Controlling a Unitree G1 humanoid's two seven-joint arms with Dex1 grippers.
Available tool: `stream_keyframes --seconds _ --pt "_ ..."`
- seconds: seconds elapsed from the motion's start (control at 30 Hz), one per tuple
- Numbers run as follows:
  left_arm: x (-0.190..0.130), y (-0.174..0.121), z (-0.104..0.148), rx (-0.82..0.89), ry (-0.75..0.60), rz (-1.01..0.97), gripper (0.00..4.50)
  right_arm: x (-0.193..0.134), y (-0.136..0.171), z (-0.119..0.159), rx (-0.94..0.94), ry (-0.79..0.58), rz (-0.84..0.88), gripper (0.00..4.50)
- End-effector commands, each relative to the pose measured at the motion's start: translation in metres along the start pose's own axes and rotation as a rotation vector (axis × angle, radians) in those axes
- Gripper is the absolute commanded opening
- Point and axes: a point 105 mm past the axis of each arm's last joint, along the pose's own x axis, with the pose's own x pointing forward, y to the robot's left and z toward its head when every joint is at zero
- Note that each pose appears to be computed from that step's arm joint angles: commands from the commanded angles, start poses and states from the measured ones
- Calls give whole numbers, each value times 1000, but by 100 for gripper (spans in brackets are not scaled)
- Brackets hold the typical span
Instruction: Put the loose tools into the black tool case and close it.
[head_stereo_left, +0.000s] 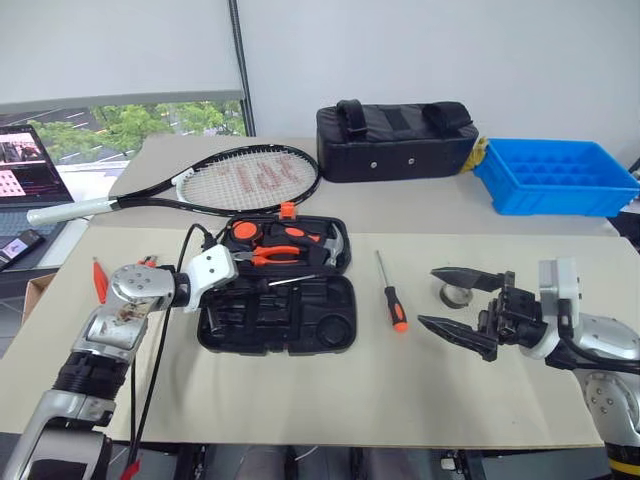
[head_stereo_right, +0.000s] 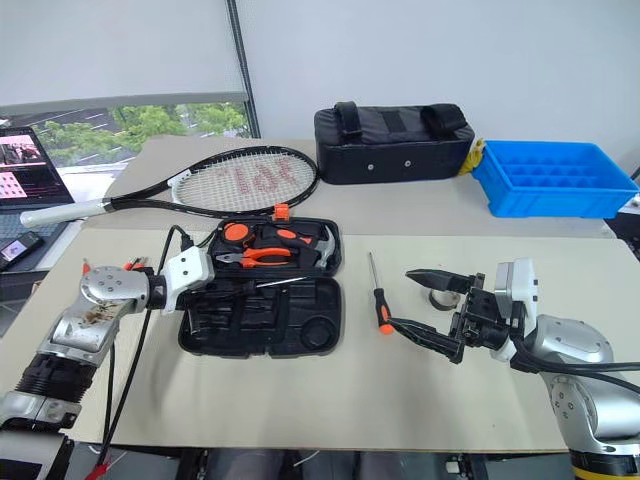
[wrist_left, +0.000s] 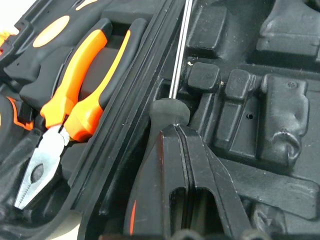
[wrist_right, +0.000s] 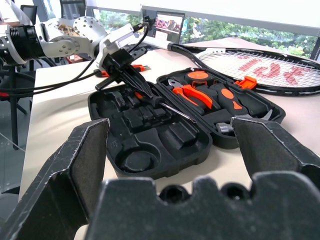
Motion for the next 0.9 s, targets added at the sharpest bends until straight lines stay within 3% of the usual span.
stream_keyframes --seconds 0.03,0.33,0.7,0.9 --pt "7 0 -10 9 30 6 3 -3 1 10 -47 -15 -14 450" --pt "16 18 -6 20 -39 107 3 -3 2 9 -50 -20 -30 450" --pt "25 25 31 -119 -259 171 3 -2 1 9 -50 -24 -29 450" --pt "27 27 39 -116 -253 200 3 -1 -1 10 -54 -24 -27 450"
